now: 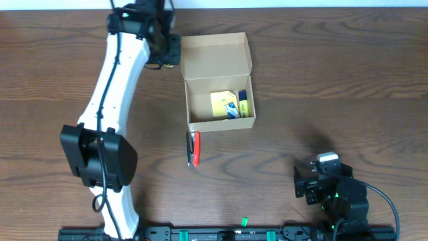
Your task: Pack container
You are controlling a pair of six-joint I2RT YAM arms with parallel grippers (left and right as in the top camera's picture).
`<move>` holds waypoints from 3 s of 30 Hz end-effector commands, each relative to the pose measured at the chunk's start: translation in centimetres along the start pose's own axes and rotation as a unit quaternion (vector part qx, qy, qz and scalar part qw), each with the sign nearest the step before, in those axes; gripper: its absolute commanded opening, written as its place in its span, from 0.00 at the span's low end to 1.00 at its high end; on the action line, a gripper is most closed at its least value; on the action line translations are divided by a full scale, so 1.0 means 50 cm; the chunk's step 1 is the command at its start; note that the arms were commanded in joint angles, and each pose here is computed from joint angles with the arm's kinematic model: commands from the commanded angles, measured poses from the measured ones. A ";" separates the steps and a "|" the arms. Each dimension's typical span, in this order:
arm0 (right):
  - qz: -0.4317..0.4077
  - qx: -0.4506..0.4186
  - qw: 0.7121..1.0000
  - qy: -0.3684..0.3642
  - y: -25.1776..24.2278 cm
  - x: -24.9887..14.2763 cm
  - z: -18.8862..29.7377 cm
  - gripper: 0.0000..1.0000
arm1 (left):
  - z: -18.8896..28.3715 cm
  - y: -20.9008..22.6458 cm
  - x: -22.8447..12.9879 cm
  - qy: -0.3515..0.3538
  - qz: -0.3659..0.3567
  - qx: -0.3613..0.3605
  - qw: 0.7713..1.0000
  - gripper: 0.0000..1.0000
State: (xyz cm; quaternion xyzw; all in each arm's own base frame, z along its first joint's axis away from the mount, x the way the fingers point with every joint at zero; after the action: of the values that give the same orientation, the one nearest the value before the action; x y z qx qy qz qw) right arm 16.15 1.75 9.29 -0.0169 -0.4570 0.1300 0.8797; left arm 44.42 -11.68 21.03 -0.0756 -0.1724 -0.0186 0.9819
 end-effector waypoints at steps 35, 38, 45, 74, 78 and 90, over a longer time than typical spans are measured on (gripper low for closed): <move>0.004 0.000 1.000 0.004 0.001 -0.008 -0.004 0.99 | -0.095 -0.198 -0.203 0.133 -0.130 -0.010 0.982 0.27; 0.004 0.000 1.000 0.004 0.001 -0.008 -0.004 0.99 | -0.111 -0.193 -0.214 0.140 -0.124 -0.007 0.982 0.27; 0.004 0.000 1.000 0.004 0.001 -0.008 -0.004 0.99 | -0.114 -0.193 -0.214 0.138 -0.123 -0.008 0.983 0.27; 0.004 0.000 1.000 0.004 0.001 -0.008 -0.004 0.99 | -0.178 -0.193 -0.226 0.165 -0.084 -0.003 0.983 0.75; 0.004 0.000 1.000 0.004 0.001 -0.008 -0.004 0.99 | -0.175 -0.194 -0.221 0.162 -0.073 -0.002 0.984 0.75; 0.004 0.000 1.000 0.004 0.001 -0.008 -0.004 0.99 | -0.043 -0.215 -0.130 0.056 -0.055 -0.028 0.996 0.95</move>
State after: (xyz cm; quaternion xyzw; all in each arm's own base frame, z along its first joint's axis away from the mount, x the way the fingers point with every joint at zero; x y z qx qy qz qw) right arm 16.15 1.75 9.29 -0.0169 -0.4570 0.1300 0.8797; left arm 37.77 -22.98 13.99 -0.0783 -0.0662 -0.0896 0.9907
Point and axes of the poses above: each gripper's point midway between its finger pads, its own z axis back along the fingers, its own y axis along the line the jaws close on, x = y × z, the point moved 3 cm from there along z, back along the fingers, and after that the axes turned 4 degrees about z, right-handed, at the moved point
